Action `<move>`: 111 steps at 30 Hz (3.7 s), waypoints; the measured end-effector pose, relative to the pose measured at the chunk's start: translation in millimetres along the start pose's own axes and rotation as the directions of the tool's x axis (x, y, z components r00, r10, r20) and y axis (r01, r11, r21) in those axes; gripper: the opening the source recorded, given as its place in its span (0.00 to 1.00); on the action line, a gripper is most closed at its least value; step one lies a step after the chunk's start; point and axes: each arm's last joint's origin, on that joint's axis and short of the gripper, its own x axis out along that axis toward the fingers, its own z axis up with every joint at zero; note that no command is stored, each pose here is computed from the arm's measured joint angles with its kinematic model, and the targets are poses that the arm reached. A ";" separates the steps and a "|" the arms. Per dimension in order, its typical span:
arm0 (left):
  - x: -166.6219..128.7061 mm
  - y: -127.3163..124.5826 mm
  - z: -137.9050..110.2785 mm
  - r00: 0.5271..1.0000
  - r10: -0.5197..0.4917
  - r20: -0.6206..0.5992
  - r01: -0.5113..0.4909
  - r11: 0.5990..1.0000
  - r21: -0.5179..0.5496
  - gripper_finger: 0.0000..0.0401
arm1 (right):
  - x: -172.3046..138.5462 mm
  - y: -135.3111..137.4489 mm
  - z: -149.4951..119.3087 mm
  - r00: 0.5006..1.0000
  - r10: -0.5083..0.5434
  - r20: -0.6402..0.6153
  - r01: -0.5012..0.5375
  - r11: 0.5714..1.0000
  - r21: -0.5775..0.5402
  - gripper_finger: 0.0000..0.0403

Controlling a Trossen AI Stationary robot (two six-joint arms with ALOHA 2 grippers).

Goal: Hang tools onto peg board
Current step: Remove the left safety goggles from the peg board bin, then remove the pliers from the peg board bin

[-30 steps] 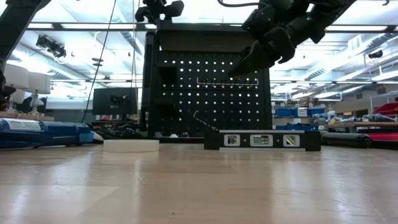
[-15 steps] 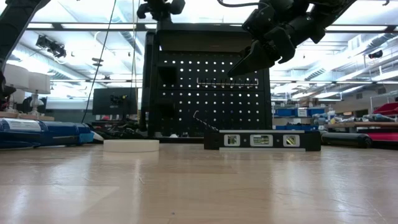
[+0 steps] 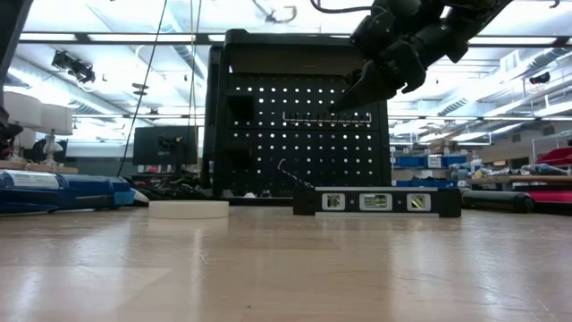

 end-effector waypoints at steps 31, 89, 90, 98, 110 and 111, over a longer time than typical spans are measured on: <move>-22.4 -187.3 -198.4 0.600 0.088 -0.795 0.439 0.794 0.420 0.04 | -7.9 -7.0 -31.8 0.962 0.058 -0.267 -0.025 0.992 0.124 0.40; 20.1 -192.7 -320.3 0.957 -0.282 -0.069 0.281 0.837 0.469 0.41 | -55.4 -51.3 32.4 0.954 -0.293 0.063 0.286 0.953 0.095 0.39; 20.7 -186.2 -318.6 0.958 -0.286 -0.035 0.271 0.850 0.451 0.41 | -63.0 -54.4 42.1 0.946 -0.308 0.099 0.300 0.950 0.088 0.38; 16.6 -153.4 -302.8 0.949 -0.290 0.122 0.229 0.903 0.362 0.41 | -122.4 -83.6 118.9 0.849 -0.426 0.314 0.430 0.901 0.059 0.38; 19.1 -125.3 -287.6 0.943 -0.284 0.171 0.214 0.916 0.339 0.41 | -186.4 -170.3 180.3 0.719 -0.608 0.335 0.603 0.786 0.132 0.37; 20.8 -122.3 -287.6 0.942 -0.286 0.172 0.216 0.916 0.339 0.41 | -188.1 -180.1 179.7 0.725 -0.610 0.320 0.601 0.787 0.137 0.37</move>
